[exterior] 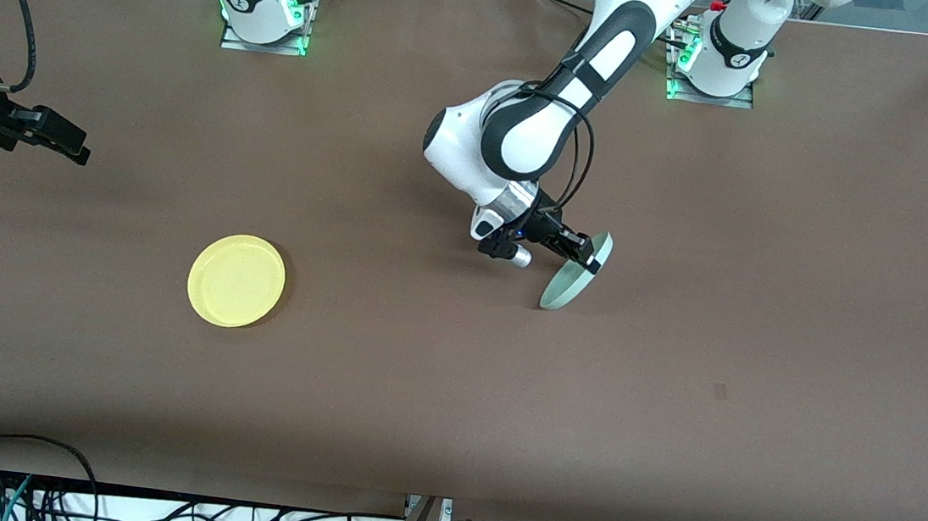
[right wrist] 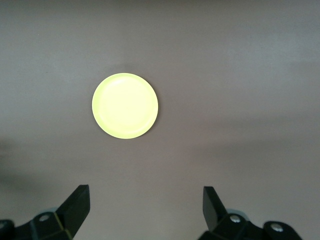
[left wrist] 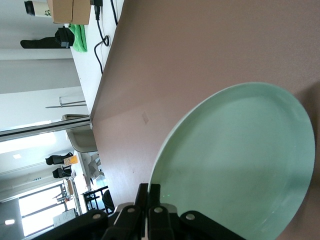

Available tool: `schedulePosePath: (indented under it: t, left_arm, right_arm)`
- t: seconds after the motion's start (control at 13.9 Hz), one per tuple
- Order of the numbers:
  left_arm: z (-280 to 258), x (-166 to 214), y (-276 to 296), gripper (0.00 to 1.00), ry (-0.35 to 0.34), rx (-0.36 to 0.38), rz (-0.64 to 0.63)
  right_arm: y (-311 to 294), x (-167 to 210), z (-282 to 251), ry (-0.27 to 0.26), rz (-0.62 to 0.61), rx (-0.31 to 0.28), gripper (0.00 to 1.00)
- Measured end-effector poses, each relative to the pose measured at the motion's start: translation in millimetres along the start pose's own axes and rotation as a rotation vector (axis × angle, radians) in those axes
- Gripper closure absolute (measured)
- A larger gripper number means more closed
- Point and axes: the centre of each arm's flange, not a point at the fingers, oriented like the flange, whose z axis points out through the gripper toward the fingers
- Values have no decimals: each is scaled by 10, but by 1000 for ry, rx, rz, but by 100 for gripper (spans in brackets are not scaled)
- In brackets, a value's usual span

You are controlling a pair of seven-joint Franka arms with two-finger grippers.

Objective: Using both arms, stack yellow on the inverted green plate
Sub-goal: 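Flip the green plate with the left gripper while the right gripper reaches the yellow plate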

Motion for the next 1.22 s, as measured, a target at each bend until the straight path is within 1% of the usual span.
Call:
schedulePosePath:
  t: [0.22, 0.29, 0.36, 0.5, 0.57, 0.72, 0.86, 0.93, 1.01, 1.08, 1.15, 1.22]
  left_arm:
    - [-37, -52, 109, 97, -8, 36, -49]
    - [-89, -55, 109, 97, -9, 23, -65]
    - [-171, -43, 84, 97, -14, -11, -79]
    - [-322, -24, 2, 97, -29, -82, -104]
    - [-374, -22, -11, 97, -30, -106, -110]
    - [-474, -26, -4, 97, -25, -147, -115]
    - [-576, -35, -10, 97, -17, -190, -120]
    - [-619, -23, -2, 94, -7, -225, -124]
    - [-673, 7, 13, 89, 8, -279, -132]
    - [-742, 43, 55, 82, 24, -358, -143]
    - [-762, 69, 166, 69, 22, -446, -149]
    - [-671, 103, 340, 58, 3, -502, -153]
  right_arm:
    - [-14, 30, 96, -20, -13, -13, 0]
    - [-38, 50, 163, -32, -33, -26, 0]
    - [-68, 82, 251, -47, -78, -36, 0]
    - [-87, 171, 468, -82, -246, -45, 0]
    - [-92, 240, 595, -90, -309, -50, 0]
    - [-142, 427, 881, -72, -351, -49, 0]
    - [-189, 621, 1332, -77, -336, -3, 0]
    - [-199, 729, 1624, -79, -320, 20, 0]
    - [-189, 839, 1941, -76, -302, 30, 0]
    - [-162, 935, 2261, -74, -283, 33, 0]
    - [-132, 1013, 2584, -71, -266, 32, 0]
    - [-95, 1067, 2880, -66, -251, 26, 0]
